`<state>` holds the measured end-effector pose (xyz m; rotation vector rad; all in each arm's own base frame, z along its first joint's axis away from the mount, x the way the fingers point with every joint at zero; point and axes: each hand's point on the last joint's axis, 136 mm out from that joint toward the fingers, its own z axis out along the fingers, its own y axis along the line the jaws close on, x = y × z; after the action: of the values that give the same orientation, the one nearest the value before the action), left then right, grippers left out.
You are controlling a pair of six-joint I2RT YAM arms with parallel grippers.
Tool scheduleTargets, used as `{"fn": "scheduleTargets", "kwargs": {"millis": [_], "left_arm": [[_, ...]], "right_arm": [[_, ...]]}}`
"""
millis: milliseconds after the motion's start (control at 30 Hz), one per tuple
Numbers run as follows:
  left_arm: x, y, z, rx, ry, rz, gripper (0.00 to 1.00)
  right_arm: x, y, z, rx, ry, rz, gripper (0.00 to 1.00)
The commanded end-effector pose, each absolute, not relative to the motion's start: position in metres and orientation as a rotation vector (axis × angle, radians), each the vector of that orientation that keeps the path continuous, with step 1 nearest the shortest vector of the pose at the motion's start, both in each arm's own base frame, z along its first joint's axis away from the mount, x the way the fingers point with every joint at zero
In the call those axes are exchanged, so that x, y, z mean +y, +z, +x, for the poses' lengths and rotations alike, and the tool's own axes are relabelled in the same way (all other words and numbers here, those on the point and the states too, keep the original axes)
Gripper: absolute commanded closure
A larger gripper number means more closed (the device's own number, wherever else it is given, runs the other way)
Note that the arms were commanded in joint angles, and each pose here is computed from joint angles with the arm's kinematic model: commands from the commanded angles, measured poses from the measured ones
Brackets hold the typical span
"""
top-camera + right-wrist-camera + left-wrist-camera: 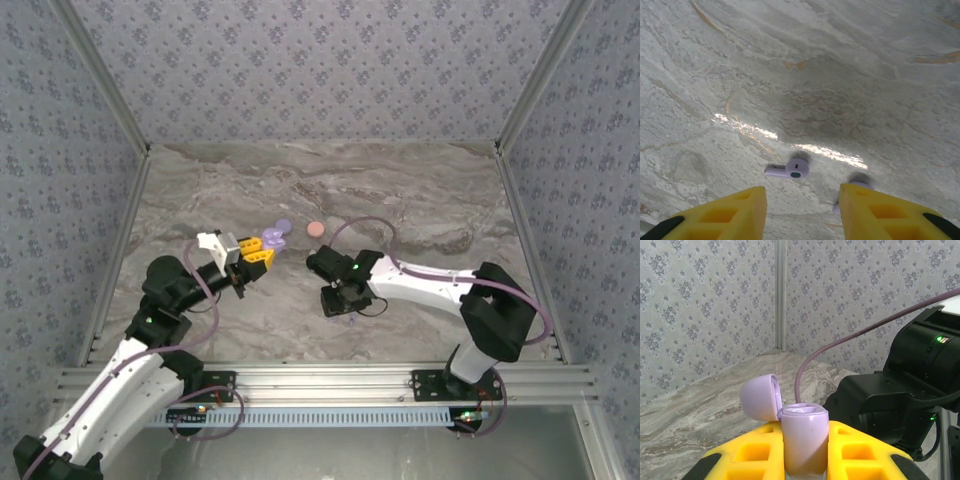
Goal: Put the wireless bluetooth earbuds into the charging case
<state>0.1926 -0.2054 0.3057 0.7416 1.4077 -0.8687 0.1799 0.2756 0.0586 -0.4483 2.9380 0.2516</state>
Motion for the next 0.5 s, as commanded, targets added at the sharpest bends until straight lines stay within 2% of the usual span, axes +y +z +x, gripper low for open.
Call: {"fn": "scheduleTargets", "kwargs": {"millis": [0,467], "left_arm": [[-0.204,0.311,0.191,1.389,-0.860,0.735,1.00],[-0.206,0.308,0.196,1.408,-0.855,0.735,1.00]], "right_arm": [[0.284,0.055,0.176,2.967,0.252,-0.465,0.58],[0.284,0.035,0.162,3.066,0.234,-0.483,0.73]]}}
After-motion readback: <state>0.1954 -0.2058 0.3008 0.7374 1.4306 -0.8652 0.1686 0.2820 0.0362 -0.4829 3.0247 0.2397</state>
